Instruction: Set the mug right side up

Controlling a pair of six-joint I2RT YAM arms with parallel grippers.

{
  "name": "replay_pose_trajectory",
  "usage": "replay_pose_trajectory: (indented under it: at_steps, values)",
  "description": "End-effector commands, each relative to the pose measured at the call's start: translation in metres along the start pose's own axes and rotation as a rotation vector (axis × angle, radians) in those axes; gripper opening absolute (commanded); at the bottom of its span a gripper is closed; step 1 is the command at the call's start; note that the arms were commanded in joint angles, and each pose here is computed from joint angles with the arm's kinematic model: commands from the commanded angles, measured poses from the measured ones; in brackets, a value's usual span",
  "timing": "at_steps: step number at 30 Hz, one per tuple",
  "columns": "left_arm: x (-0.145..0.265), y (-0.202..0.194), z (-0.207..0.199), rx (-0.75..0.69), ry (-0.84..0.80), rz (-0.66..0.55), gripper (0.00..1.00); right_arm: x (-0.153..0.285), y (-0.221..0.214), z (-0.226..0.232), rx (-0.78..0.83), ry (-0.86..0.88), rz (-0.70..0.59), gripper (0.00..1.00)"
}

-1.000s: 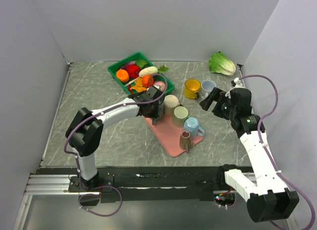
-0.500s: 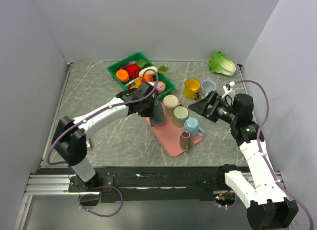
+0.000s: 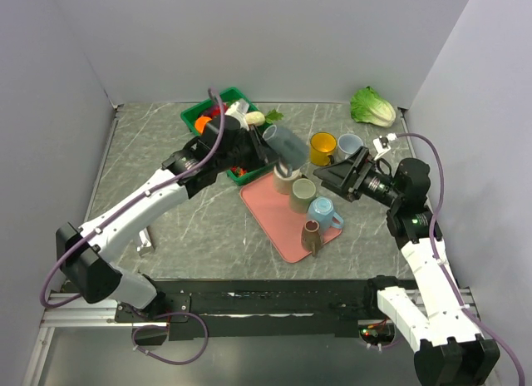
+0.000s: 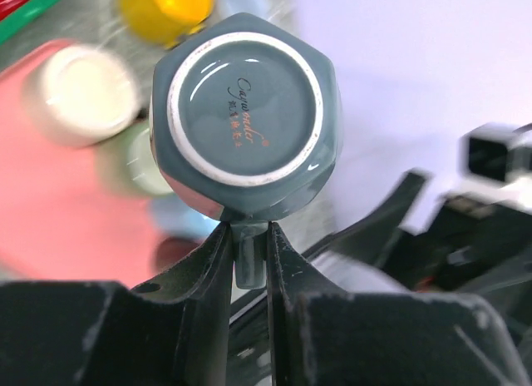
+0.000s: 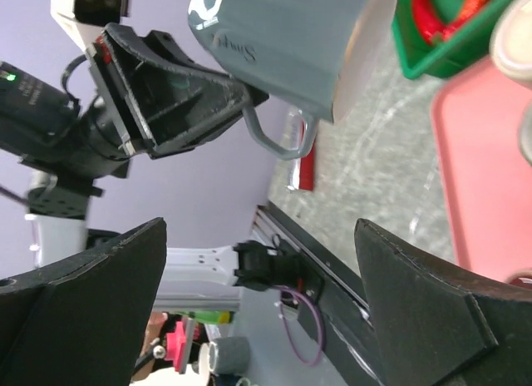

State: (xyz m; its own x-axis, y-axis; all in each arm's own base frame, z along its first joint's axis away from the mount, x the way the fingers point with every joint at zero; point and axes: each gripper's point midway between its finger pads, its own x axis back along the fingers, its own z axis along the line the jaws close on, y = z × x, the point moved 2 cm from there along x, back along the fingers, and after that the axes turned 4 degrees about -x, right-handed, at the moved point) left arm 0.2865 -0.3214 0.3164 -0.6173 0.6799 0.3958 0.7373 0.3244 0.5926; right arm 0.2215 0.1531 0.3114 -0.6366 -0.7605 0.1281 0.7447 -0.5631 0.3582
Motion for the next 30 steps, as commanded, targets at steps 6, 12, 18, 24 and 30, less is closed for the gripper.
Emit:
replay_pose_trajectory:
  at_steps: [6,12,18,24,30]
  values:
    - [0.072,0.084,-0.121,0.192,-0.54,-0.311,0.01,0.002,0.014,0.059,0.074,0.224,-0.029,0.99]
    - [0.09,0.086,-0.137,0.215,-0.68,-0.328,0.01,-0.004,0.023,0.084,0.025,0.339,-0.021,0.99]
    - [0.098,0.081,-0.14,0.215,-0.778,-0.344,0.01,-0.02,0.028,0.104,-0.032,0.373,0.006,0.97]
    - [0.098,0.075,-0.139,0.171,-0.808,-0.359,0.01,-0.027,0.028,0.119,-0.056,0.433,0.006,0.87]
    - [0.095,0.071,-0.137,0.163,-0.808,-0.361,0.01,-0.032,0.032,0.117,-0.078,0.436,-0.019,0.74]
